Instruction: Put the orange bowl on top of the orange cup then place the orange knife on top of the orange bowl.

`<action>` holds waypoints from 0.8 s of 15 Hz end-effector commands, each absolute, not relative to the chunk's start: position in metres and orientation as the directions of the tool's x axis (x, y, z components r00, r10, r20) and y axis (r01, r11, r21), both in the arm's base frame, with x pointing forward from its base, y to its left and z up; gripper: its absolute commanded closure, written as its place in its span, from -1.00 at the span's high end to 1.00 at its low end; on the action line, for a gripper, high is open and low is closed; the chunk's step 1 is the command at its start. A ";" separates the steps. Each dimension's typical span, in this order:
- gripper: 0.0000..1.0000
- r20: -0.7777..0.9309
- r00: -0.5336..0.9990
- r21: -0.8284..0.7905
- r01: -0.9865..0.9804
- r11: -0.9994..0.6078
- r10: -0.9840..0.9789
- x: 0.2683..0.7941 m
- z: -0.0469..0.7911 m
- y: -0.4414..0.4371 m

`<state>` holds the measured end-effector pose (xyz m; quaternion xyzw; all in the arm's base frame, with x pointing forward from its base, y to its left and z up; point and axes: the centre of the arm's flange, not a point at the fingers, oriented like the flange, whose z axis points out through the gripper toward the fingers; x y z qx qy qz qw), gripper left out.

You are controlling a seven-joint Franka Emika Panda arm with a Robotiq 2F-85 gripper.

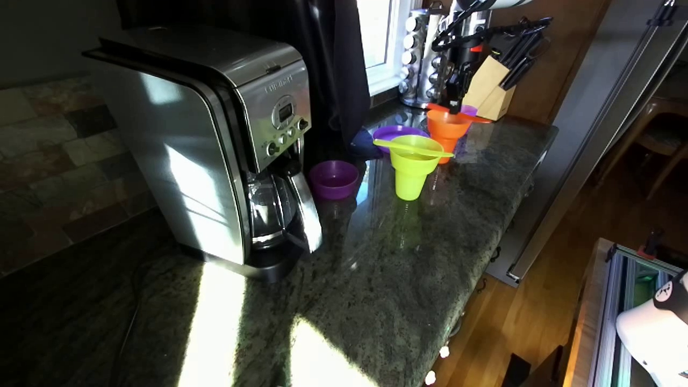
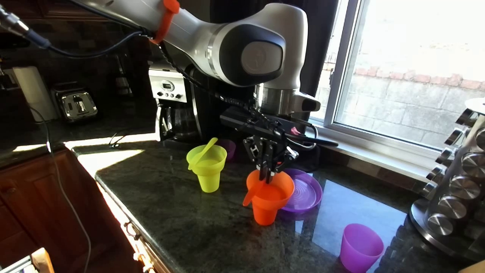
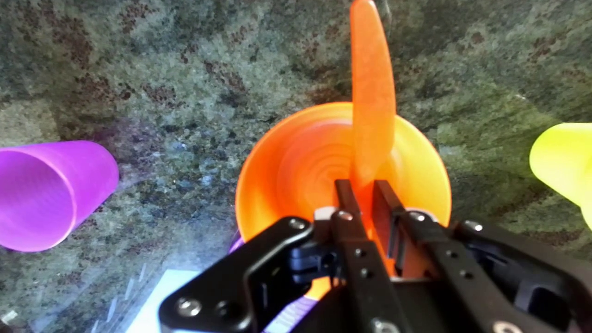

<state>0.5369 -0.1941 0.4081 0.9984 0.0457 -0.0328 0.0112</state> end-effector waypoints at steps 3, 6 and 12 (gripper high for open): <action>-0.19 -0.075 0.993 -0.007 0.091 -0.996 0.091 0.543 0.403 -0.199; 0.09 -0.073 0.993 -0.006 0.090 -0.996 0.090 0.541 0.402 -0.199; 1.00 -0.041 0.997 -0.023 0.071 -0.997 0.072 0.527 0.412 -0.194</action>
